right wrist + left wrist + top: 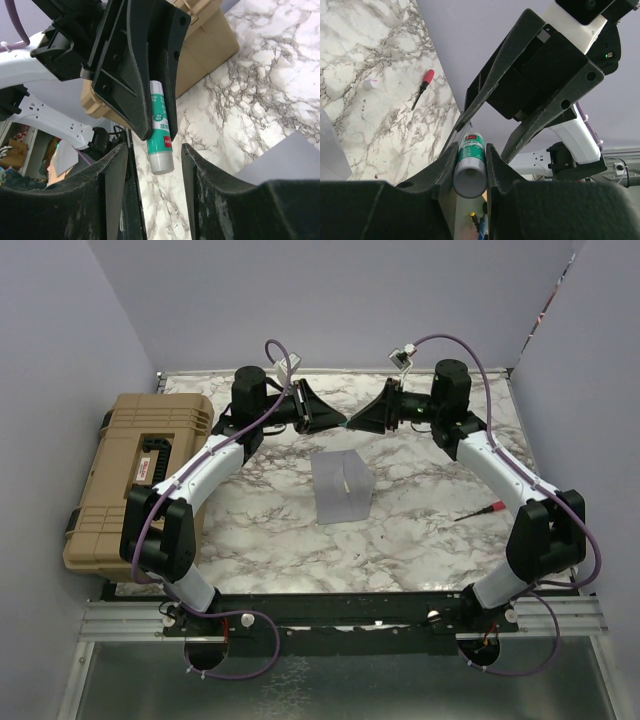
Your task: Place the letter into the envelope and seal it
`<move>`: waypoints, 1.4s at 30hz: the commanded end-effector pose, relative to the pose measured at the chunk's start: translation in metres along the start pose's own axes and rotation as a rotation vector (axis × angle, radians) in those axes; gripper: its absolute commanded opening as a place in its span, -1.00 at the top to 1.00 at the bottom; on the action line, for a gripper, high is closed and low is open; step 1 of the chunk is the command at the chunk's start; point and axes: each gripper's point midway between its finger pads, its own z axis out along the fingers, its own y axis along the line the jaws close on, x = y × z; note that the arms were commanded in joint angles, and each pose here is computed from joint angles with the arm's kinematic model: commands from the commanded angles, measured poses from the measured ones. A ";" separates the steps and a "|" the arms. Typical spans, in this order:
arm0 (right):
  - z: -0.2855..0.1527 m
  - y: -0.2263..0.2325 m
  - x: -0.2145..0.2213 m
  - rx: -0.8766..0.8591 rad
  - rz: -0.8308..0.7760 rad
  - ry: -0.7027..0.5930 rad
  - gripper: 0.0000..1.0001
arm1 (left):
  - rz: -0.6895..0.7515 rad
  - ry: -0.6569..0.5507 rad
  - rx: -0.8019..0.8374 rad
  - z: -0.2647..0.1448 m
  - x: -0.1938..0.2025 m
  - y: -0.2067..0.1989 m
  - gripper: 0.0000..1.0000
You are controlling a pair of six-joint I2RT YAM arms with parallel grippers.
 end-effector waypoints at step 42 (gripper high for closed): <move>-0.032 0.019 -0.082 0.178 0.250 -0.592 0.99 | 0.249 -0.398 0.357 0.041 -0.050 -0.099 0.13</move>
